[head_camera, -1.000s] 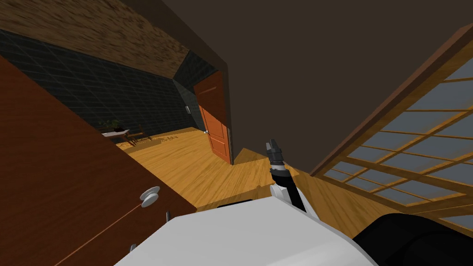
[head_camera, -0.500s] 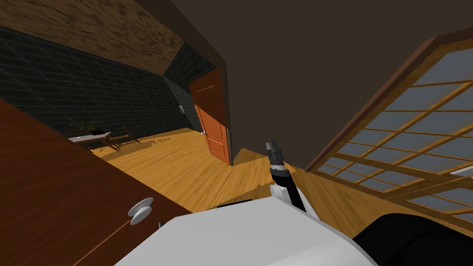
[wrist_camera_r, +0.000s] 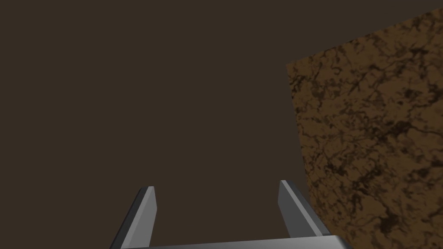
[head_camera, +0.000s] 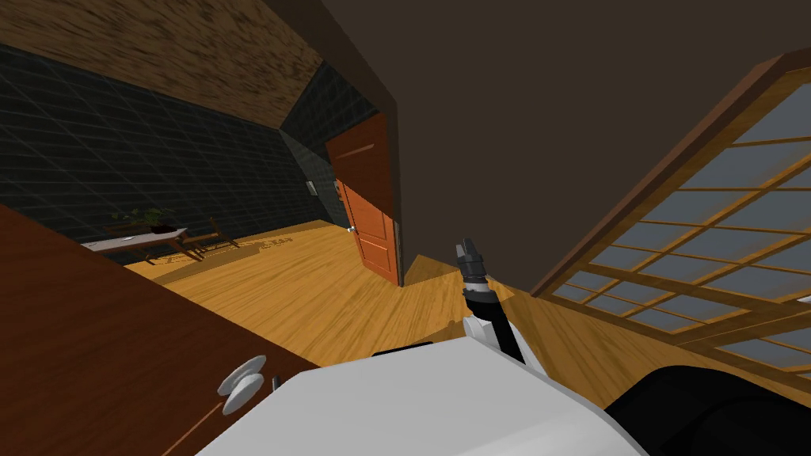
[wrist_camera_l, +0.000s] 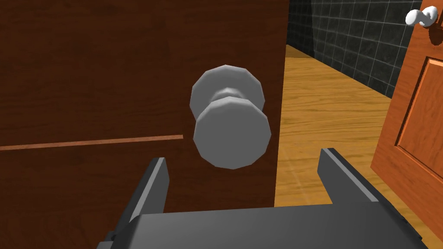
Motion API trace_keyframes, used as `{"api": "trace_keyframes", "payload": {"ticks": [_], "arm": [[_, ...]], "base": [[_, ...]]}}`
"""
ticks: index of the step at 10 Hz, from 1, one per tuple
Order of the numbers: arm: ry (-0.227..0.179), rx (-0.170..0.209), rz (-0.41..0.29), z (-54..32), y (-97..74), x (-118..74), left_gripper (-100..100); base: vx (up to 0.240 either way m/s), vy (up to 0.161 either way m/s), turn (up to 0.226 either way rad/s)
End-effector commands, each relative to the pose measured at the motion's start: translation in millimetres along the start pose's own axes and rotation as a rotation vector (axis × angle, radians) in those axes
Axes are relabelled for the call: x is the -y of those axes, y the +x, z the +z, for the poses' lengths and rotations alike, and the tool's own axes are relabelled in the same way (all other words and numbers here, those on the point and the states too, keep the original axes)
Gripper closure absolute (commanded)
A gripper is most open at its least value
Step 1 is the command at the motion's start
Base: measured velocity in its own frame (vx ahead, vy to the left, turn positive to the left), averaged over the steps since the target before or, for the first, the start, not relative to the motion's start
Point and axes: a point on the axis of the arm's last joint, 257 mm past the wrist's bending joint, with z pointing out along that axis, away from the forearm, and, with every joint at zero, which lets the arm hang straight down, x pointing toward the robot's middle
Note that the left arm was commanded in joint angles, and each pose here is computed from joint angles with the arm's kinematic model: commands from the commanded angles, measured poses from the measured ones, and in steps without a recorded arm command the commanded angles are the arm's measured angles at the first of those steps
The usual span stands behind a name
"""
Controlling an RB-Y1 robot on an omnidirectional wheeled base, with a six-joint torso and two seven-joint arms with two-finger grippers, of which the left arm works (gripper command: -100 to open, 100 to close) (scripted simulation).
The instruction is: Push the door open
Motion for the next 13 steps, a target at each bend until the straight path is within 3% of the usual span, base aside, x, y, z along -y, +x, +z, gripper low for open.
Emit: {"api": "trace_keyframes", "payload": {"ticks": [1, 4, 5, 10, 11, 13], "arm": [[0.001, 0.001, 0.0, 3.4, -0.9, -0.2, -100], [0.003, 0.002, 0.0, 6.0, -1.6, -0.5, -100], [0.003, 0.002, 0.0, 6.0, -1.6, -0.5, 100], [0.003, 0.002, 0.0, 6.0, -1.6, -0.5, 100], [0.036, -0.01, 0.005, 15.7, 1.3, 6.1, 100], [0.057, -0.015, 0.007, 20.1, 2.4, 9.6, 100]], "base": [[0.116, 0.135, -0.009], [0.081, 0.139, -0.011], [-0.004, -0.005, 0.014], [-0.004, -0.006, -0.002], [0.062, 0.06, 0.003], [0.081, 0.102, -0.009]]}}
